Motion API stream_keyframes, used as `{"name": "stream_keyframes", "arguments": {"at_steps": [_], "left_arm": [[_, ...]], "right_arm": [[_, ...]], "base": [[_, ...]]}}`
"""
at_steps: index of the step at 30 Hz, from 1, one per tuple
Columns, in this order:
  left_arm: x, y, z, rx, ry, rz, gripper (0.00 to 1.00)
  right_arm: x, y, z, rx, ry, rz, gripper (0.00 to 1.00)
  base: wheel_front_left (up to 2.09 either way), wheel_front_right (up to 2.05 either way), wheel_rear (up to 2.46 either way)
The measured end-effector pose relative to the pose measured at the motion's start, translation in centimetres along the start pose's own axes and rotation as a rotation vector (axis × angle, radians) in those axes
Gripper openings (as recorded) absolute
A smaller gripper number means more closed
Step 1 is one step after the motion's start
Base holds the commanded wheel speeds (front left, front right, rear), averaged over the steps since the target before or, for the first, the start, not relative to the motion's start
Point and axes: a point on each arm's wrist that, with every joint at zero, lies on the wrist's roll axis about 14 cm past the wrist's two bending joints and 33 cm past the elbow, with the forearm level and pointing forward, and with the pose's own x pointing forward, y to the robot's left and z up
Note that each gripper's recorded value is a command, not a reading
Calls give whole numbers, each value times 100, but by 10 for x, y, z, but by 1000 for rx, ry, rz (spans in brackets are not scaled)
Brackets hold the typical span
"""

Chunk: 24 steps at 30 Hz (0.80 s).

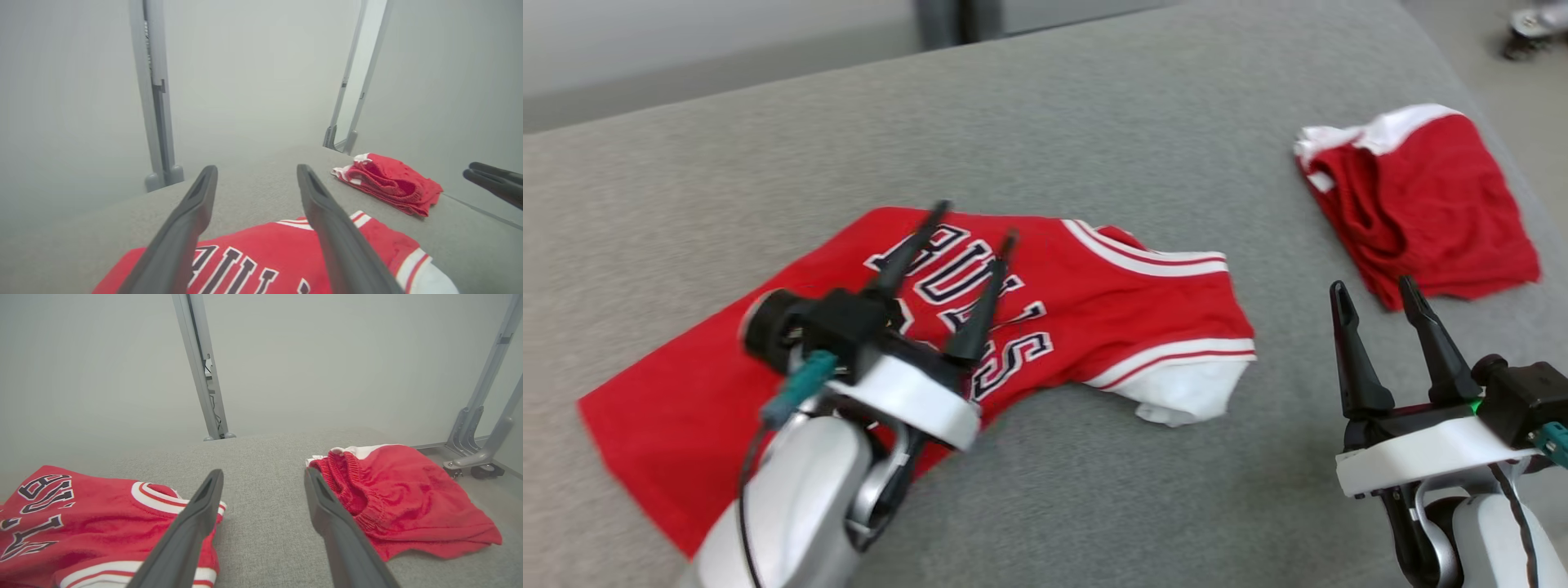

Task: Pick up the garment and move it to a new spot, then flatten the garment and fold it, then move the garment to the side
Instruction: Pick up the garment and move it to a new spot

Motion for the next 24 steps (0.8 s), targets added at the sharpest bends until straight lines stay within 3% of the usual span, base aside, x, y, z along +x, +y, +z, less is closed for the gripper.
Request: {"name": "stream_keyframes", "arguments": {"at_steps": [8, 12, 17, 24], "left_arm": [[-64, 94, 49, 87, -120, 345, 100], [-103, 123, 66, 119, -151, 479, 100], [-146, 146, 85, 175, -172, 584, 100], [-188, 143, 97, 206, -187, 631, 100]], "right_arm": [[16, 43, 11, -12, -18, 125, 100], [16, 56, 13, -15, -14, 162, 100], [12, 69, 18, -18, -16, 200, 100], [1, 77, 25, -17, -23, 224, 100]], "base": [[0, 0, 0], [0, 0, 0], [0, 0, 0], [0, 0, 0]]}}
